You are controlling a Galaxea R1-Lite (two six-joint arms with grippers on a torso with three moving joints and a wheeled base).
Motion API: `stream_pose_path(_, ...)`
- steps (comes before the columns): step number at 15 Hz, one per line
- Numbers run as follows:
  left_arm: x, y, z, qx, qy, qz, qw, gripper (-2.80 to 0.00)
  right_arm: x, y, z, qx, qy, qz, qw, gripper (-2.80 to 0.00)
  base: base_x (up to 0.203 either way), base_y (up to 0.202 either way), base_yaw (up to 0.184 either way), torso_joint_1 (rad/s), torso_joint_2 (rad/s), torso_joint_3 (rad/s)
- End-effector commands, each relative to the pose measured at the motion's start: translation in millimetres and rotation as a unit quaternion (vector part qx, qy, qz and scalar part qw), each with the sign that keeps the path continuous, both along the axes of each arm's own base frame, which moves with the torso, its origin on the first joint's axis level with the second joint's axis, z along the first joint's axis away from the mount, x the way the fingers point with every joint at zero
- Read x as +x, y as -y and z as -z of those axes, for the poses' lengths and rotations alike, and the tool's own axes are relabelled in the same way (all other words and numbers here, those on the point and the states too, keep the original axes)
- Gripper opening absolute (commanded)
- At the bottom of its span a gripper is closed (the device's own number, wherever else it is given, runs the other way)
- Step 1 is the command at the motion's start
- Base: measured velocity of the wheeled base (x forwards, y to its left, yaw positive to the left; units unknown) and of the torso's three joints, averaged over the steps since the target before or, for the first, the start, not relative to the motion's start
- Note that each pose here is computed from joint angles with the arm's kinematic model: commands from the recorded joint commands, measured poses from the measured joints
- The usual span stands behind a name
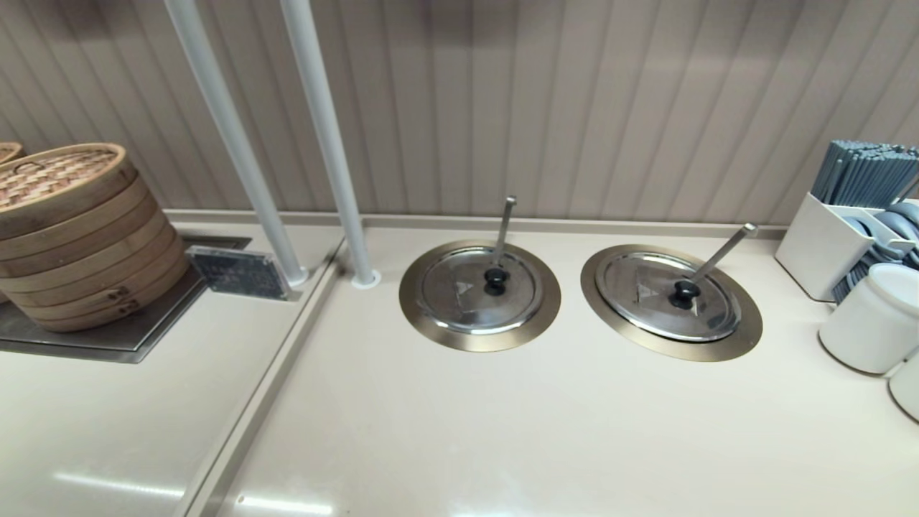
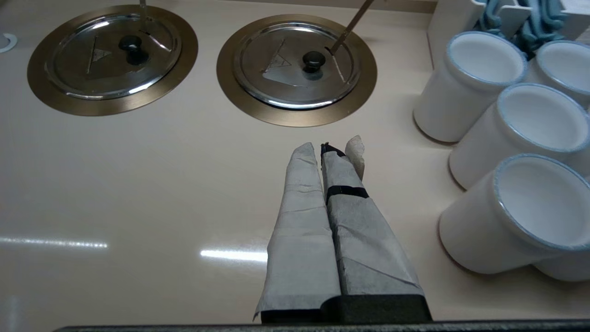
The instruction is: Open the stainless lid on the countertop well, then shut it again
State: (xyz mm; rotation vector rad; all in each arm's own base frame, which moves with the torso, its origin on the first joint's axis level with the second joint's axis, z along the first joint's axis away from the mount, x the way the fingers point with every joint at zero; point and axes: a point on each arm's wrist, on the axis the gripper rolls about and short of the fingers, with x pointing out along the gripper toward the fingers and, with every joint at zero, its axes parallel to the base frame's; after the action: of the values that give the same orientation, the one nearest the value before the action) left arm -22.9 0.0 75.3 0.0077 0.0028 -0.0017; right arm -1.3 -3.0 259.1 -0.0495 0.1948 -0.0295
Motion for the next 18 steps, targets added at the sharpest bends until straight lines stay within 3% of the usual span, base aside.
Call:
stream_pose_path(1, 0, 0, 0, 0.0, 0.0, 0.0, 1.0, -2.8, -72, 4, 19, -0.01, 0.087, 0.013, 0.996, -2.8, 0.0, 0.0, 0.0, 0.0, 0.0, 0.0)
stream_pose_path(4, 0, 0, 0, 0.0, 0.0, 0.0, 1.0, -2.8, -95, 1, 74, -0.029, 0.095, 0.012, 0.995, -2.8, 0.0, 0.0, 0.0, 0.0, 0.0, 0.0)
stream_pose_path(7, 0, 0, 0, 0.0, -0.001, 0.0, 1.0, -2.8, -69, -2, 131, 0.0, 0.03, -0.007, 1.0, -2.8, 0.0, 0.0, 0.0, 0.0, 0.0, 0.0)
stream_pose_path(8, 0, 0, 0, 0.0, 0.0, 0.0, 1.0, -2.8, -55, -2, 145, 0.0, 0.029, -0.014, 0.999, -2.8, 0.0, 0.0, 0.0, 0.0, 0.0, 0.0)
stream_pose_path(11, 0, 0, 0, 0.0, 0.0, 0.0, 1.0, -2.8, -23, -4, 187, -0.04, 0.066, -0.041, 0.996, -2.8, 0.0, 0.0, 0.0, 0.0, 0.0, 0.0)
stream_pose_path(13, 0, 0, 0, 0.0, 0.0, 0.0, 1.0, -2.8, -21, -4, 187, -0.05, 0.085, -0.051, 0.994, -2.8, 0.0, 0.0, 0.0, 0.0, 0.0, 0.0)
stream_pose_path(14, 0, 0, 0, 0.0, 0.001, 0.0, 1.0, -2.8, -22, -4, 184, -0.036, 0.094, -0.049, 0.994, -2.8, 0.0, 0.0, 0.0, 0.0, 0.0, 0.0)
stream_pose_path(18, 0, 0, 0, 0.0, -0.001, 0.0, 1.0, -2.8, -22, -4, 183, -0.033, 0.095, -0.049, 0.994, -2.8, 0.0, 0.0, 0.0, 0.0, 0.0, 0.0)
